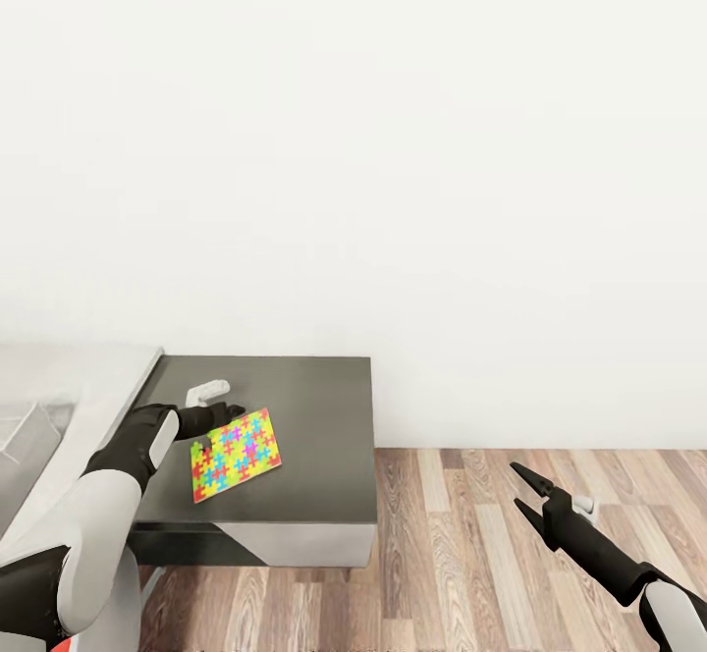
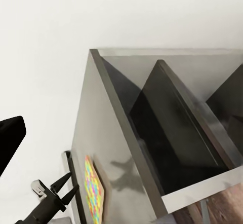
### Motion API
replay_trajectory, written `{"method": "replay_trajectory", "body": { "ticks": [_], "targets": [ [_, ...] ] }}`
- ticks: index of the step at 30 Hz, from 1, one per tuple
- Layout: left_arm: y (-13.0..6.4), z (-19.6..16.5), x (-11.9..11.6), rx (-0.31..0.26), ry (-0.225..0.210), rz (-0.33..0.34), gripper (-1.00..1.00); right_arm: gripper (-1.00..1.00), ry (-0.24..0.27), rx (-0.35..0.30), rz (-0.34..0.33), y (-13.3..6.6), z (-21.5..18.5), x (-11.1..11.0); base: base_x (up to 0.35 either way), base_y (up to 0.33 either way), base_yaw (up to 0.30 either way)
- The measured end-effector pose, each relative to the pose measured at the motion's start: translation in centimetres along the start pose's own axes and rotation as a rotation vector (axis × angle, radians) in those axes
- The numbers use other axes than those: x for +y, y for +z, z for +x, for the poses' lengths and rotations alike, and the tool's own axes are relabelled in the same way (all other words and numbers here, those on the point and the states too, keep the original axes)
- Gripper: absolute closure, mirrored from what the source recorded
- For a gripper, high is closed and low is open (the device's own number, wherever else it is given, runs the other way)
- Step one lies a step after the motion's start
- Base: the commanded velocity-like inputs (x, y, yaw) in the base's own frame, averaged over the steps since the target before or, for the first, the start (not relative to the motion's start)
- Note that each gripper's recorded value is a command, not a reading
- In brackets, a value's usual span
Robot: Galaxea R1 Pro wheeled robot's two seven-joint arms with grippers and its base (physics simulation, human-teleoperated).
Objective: Put all the toys in the child's room - the three board games (two on the bed and one on the table), the two jigsaw puzzles on the table, and the tennis ball on the table - inside the toy box on the table in the child's room.
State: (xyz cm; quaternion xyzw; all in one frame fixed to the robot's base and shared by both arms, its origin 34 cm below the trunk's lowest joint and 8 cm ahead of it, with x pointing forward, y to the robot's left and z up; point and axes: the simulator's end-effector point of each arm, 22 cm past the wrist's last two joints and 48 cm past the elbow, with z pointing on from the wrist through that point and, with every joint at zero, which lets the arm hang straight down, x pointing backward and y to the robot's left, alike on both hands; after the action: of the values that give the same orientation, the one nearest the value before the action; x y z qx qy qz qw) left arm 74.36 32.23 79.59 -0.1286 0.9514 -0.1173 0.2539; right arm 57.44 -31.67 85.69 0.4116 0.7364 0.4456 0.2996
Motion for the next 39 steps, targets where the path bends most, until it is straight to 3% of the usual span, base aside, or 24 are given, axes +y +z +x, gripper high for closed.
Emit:
{"method": "replay_trajectory", "body": {
  "ticks": [39],
  "targets": [
    [1.4, 1.6, 0.7, 0.031, -0.004, -0.013, -1.0, -1.0, 0.014, 0.01, 0.031, 0.2, 0.4, -1.6, 0.0, -0.004, 0.0]
  ]
}}
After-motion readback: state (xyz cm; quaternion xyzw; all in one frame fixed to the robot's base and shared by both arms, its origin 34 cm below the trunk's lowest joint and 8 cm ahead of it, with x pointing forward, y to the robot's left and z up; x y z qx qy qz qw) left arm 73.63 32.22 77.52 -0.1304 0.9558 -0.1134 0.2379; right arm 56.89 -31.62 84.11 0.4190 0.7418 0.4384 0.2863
